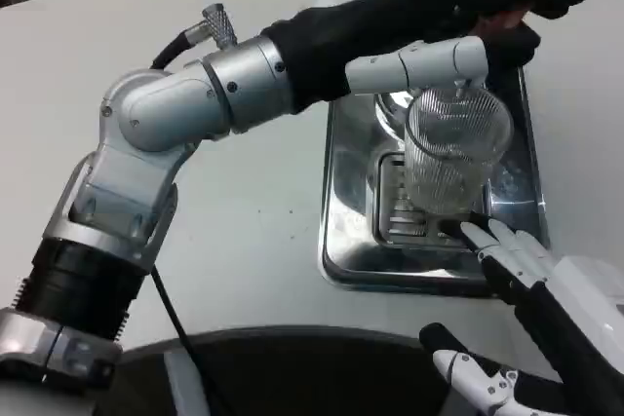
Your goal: Grasp the cup under the faucet to collect the drink, then remove the cup.
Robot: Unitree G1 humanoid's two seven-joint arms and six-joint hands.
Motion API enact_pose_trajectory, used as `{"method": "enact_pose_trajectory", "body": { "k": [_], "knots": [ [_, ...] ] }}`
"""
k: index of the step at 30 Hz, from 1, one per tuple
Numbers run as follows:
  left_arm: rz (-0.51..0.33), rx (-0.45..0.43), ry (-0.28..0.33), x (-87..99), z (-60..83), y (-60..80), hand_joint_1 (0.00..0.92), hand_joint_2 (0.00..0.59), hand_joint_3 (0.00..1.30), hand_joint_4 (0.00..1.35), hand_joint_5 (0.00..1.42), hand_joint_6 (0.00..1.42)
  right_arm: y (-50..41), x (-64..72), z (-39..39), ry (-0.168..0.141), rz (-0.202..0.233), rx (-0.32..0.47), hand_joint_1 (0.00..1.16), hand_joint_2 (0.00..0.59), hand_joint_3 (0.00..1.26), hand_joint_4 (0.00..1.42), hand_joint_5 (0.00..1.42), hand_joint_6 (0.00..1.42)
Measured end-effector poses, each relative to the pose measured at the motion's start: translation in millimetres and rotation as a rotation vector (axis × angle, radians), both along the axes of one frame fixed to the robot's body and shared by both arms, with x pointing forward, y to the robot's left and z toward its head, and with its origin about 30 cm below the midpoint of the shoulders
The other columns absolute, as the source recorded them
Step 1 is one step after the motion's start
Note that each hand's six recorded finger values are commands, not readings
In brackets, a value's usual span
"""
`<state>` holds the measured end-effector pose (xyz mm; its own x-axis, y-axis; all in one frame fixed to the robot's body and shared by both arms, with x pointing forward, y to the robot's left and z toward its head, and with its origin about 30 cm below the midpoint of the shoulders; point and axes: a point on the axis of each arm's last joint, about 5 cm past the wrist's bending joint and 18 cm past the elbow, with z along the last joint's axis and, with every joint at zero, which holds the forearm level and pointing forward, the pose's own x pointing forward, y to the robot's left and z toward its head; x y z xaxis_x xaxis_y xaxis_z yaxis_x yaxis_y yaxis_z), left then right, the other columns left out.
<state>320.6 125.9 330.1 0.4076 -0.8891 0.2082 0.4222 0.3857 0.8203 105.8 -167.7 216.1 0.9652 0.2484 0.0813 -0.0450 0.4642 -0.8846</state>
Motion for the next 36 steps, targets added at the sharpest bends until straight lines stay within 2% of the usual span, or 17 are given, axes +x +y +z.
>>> {"method": "enact_pose_trajectory", "body": {
  "k": [9, 18, 21, 25, 27, 30, 32, 36],
  "knots": [
    [0.003, 0.037, -0.046, -2.5, 1.7, -1.2, 0.0, 0.091, 0.16, 0.1, 0.2, 0.23, -1.5, 1.5, -1.9, 0.009, -0.032, 0.034, 0.29, 0.405, 0.07, 0.0, 0.0, 0.0],
    [0.008, 0.083, -0.098, -5.8, 3.6, -2.6, 0.0, 0.092, 0.16, 0.1, 0.19, 0.22, -4.4, 6.2, -7.7, 0.018, -0.074, 0.129, 0.3, 0.4, 0.0, 0.0, 0.0, 0.0],
    [0.007, 0.088, -0.1, -6.0, 3.8, -3.0, 0.0, 0.092, 0.16, 0.1, 0.19, 0.21, -6.7, 8.0, -8.1, -0.002, -0.09, 0.166, 0.32, 0.383, 0.0, 0.0, 0.0, 0.0],
    [0.008, 0.093, -0.105, -6.2, 4.9, -3.2, 0.0, 0.091, 0.16, 0.1, 0.19, 0.21, -9.7, 11.5, -12.8, 0.009, -0.104, 0.224, 0.42, 0.321, 0.0, 0.0, 0.0, 0.0],
    [0.008, 0.095, -0.105, -6.3, 5.0, -3.3, 0.0, 0.091, 0.16, 0.1, 0.19, 0.21, -10.2, 13.0, -14.6, 0.002, -0.107, 0.254, 0.45, 0.31, 0.0, 0.0, 0.0, 0.0],
    [0.006, 0.098, -0.109, -6.7, 5.4, -3.8, 0.0, 0.093, 0.16, 0.1, 0.19, 0.21, -13.9, 20.3, -24.7, -0.011, -0.142, 0.343, 0.56, 0.275, 0.0, 0.0, 0.02, 0.0],
    [0.007, 0.099, -0.112, -7.0, 5.8, -3.5, 0.0, 0.096, 0.16, 0.1, 0.19, 0.21, -15.0, 23.7, -28.4, -0.028, -0.14, 0.37, 0.6, 0.268, 0.0, 0.0, 0.05, 0.0],
    [0.009, 0.097, -0.115, -7.2, 6.2, -3.3, 0.0, 0.099, 0.16, 0.1, 0.19, 0.21, -17.5, 33.9, -34.3, -0.103, -0.137, 0.444, 0.63, 0.258, 0.0, 0.0, 0.05, 0.0]
  ]
}}
